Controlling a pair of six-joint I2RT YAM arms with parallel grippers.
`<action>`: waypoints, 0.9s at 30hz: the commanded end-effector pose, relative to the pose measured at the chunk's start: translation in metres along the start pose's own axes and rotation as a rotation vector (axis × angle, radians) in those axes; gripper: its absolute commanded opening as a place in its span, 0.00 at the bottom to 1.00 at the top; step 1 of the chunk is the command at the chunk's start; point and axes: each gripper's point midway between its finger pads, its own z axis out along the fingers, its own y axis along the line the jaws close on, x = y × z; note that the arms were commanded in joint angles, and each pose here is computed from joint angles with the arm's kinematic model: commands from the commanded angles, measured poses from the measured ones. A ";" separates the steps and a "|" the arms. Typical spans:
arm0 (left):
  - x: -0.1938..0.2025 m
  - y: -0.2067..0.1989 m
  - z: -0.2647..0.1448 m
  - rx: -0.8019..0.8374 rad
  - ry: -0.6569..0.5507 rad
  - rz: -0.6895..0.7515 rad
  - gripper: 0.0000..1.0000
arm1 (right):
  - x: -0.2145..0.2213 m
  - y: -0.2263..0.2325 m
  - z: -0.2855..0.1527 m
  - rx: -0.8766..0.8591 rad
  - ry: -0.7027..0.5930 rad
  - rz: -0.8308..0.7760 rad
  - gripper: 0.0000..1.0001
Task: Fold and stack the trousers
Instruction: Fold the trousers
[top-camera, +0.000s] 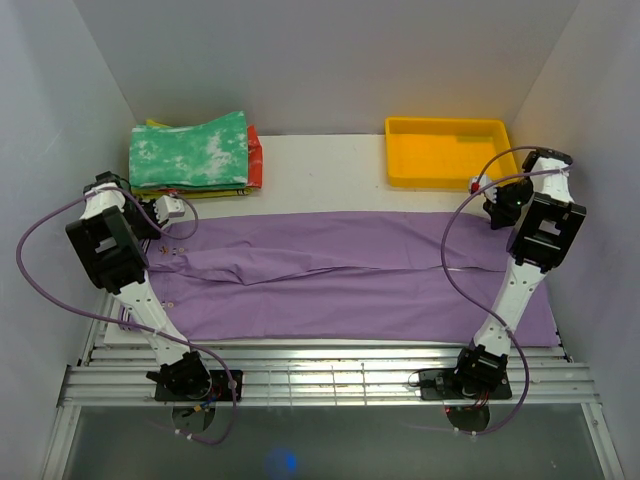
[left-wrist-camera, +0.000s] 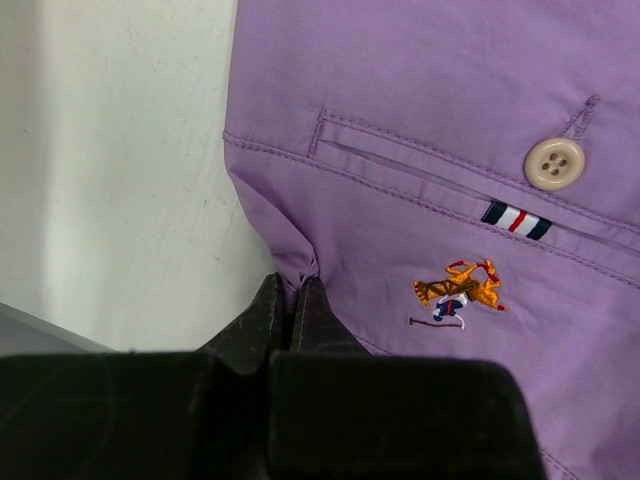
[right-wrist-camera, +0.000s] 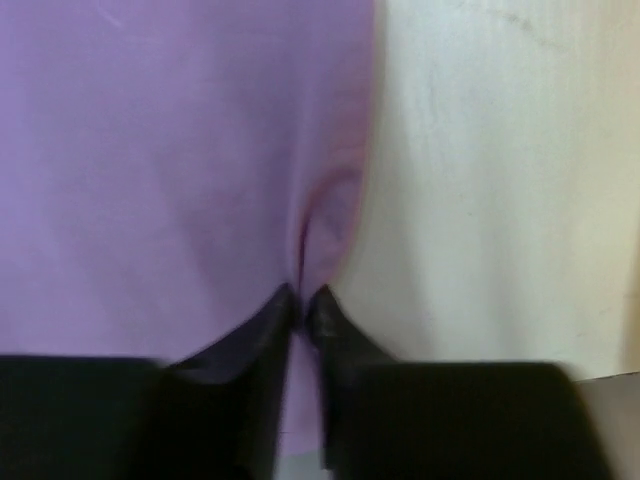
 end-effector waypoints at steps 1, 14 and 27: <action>0.034 -0.039 0.031 0.142 0.075 -0.106 0.00 | 0.019 0.043 0.042 -0.186 0.031 0.065 0.12; -0.024 0.057 -0.084 -0.262 -0.390 -0.462 0.00 | -0.050 -0.021 -0.111 0.454 -0.213 0.077 0.08; -0.071 0.086 -0.210 -0.729 -0.606 -0.392 0.00 | -0.052 0.006 -0.182 0.679 -0.315 0.057 0.08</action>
